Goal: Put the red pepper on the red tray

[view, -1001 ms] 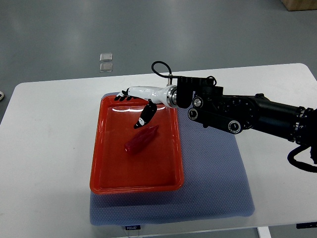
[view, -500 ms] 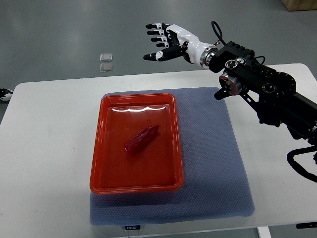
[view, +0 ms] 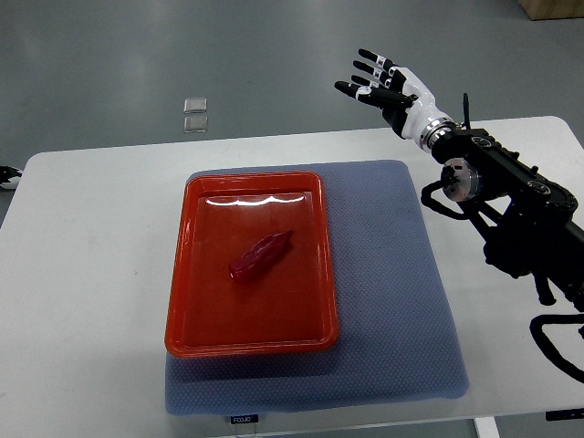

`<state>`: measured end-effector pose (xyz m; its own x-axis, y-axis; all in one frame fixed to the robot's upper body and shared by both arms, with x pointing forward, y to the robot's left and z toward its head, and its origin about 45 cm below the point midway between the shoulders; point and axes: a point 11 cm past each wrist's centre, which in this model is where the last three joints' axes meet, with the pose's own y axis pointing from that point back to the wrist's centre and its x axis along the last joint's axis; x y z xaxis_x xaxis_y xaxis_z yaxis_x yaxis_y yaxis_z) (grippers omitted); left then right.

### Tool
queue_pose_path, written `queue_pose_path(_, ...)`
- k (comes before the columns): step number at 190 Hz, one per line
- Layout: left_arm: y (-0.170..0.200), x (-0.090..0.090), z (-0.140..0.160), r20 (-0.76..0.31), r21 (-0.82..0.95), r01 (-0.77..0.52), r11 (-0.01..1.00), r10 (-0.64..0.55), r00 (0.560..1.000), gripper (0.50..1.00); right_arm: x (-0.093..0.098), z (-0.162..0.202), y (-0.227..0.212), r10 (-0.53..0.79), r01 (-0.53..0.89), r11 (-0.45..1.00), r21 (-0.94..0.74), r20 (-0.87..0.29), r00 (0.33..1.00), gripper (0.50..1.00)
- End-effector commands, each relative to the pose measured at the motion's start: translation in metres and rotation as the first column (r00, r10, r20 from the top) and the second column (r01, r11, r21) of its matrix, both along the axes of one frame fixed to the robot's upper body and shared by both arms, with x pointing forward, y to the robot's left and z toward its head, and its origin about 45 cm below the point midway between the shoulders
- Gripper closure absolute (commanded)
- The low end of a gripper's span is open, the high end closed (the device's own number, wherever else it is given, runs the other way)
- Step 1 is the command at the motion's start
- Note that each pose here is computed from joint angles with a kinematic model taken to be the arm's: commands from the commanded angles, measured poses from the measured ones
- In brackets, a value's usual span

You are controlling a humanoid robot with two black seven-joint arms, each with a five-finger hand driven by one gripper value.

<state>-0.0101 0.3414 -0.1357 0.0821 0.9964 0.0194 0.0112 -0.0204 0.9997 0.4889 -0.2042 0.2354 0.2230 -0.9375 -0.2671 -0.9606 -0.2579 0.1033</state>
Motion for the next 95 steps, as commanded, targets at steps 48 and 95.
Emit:
queue_pose_path(48, 0.000, 0.000, 0.000, 0.000, 0.000, 0.000, 1.000, 0.000, 1.000, 0.500, -0.013, -0.034, -0.014, -0.076, 0.132, 0.936, 0.326, -0.179, 0.981, 0.589)
queue_pose_path(95, 0.000, 0.000, 0.000, 0.000, 0.000, 0.000, 1.000, 0.000, 1.000, 0.500, -0.021, -0.059, -0.030, -0.121, 0.225, 0.887, 0.403, -0.268, 0.956, 0.585)
